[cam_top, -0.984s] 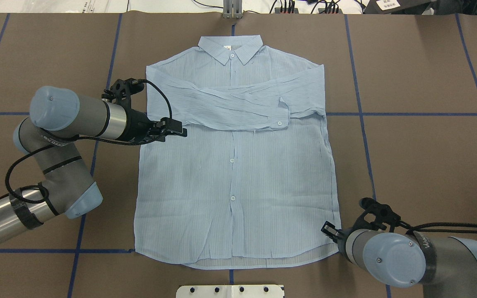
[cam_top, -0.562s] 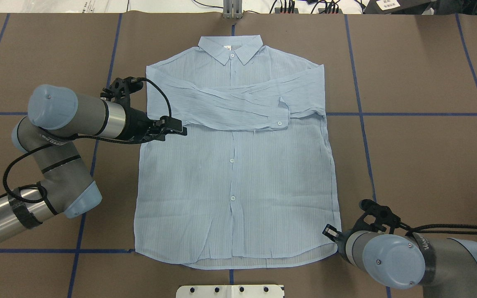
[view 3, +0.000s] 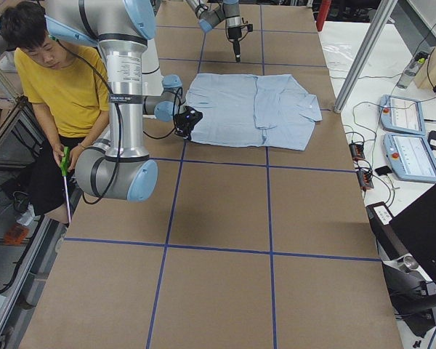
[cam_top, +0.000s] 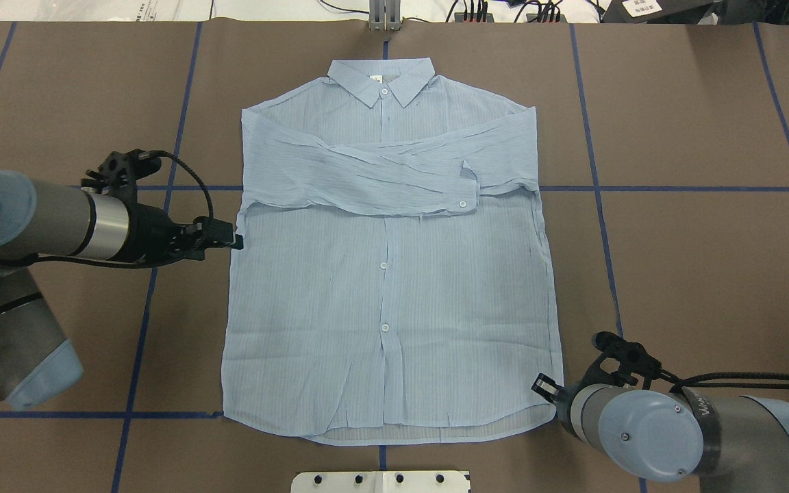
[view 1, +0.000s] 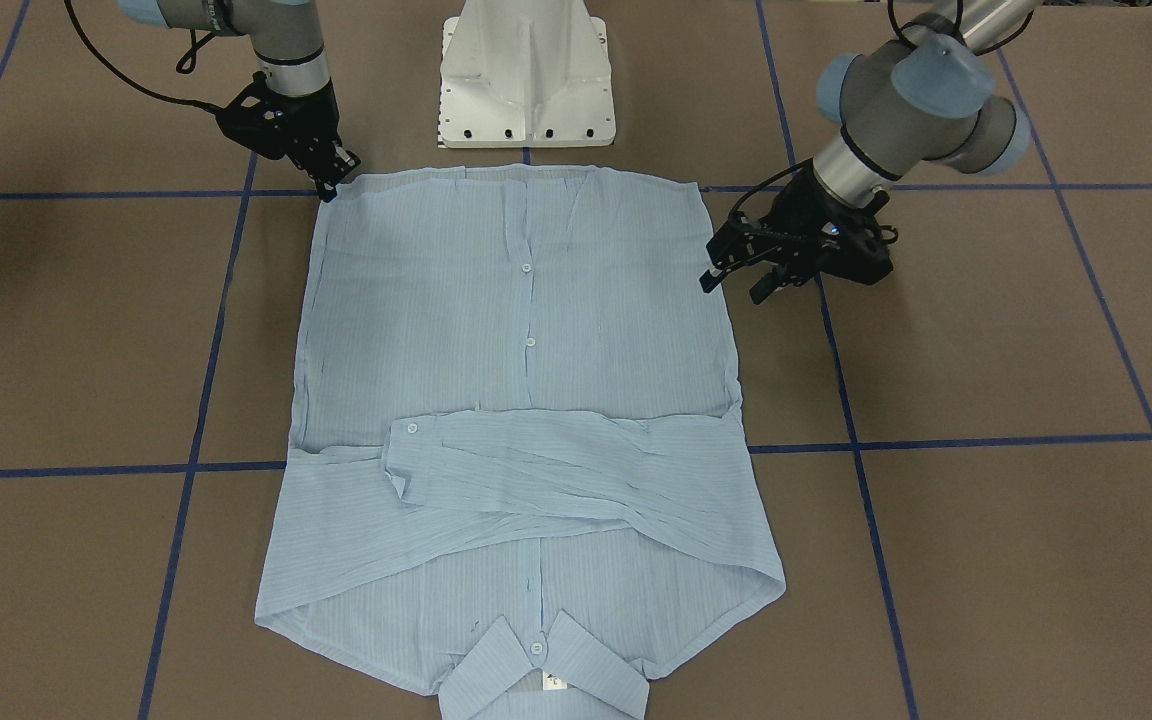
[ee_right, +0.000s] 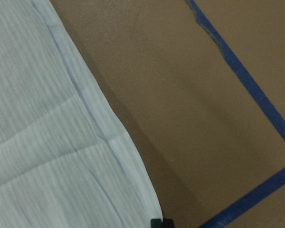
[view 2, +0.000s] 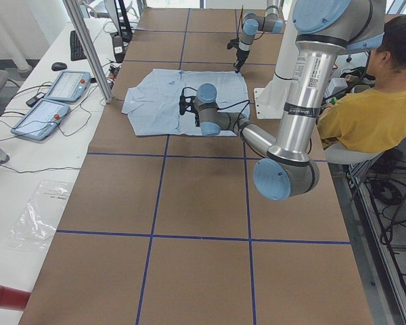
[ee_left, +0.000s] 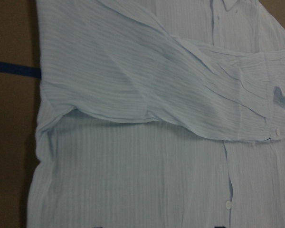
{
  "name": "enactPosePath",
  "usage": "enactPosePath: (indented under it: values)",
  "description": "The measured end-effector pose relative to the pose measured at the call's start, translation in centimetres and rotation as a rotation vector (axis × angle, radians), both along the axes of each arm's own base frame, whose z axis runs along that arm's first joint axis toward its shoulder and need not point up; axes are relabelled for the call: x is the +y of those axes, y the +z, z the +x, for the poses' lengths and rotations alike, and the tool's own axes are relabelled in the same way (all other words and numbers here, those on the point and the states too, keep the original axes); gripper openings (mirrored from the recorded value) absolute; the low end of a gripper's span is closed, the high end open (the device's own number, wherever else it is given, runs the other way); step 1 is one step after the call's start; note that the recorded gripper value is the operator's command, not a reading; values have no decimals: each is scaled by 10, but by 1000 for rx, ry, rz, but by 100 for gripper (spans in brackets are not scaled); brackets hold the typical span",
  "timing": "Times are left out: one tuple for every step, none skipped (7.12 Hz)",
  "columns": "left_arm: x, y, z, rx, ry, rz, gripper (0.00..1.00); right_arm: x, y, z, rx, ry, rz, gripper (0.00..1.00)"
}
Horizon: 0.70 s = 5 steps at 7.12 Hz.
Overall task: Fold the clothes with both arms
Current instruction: 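Move the left gripper down to the other hem corner nearest the robot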
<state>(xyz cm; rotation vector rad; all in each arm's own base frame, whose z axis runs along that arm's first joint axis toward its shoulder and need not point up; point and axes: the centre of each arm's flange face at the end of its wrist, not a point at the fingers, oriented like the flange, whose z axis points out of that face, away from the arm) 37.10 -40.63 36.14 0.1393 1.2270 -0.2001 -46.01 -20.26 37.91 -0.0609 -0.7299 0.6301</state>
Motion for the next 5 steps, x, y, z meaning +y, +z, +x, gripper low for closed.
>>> enactPosePath:
  values:
    - [25,12,-10,-57,-25,-54,83,-2,-3,3,-5,5,1,0]
    - [53,18,-7,-91,-54,-124,83,-4,-6,6,-10,9,2,0]
    - [79,21,10,-119,-79,-176,82,-4,-8,7,-13,10,2,0]
    - [98,18,31,-152,-93,-210,80,-4,-9,8,-16,11,3,0]
    - [107,3,54,-186,-92,-234,77,-5,-11,8,-19,12,3,0]
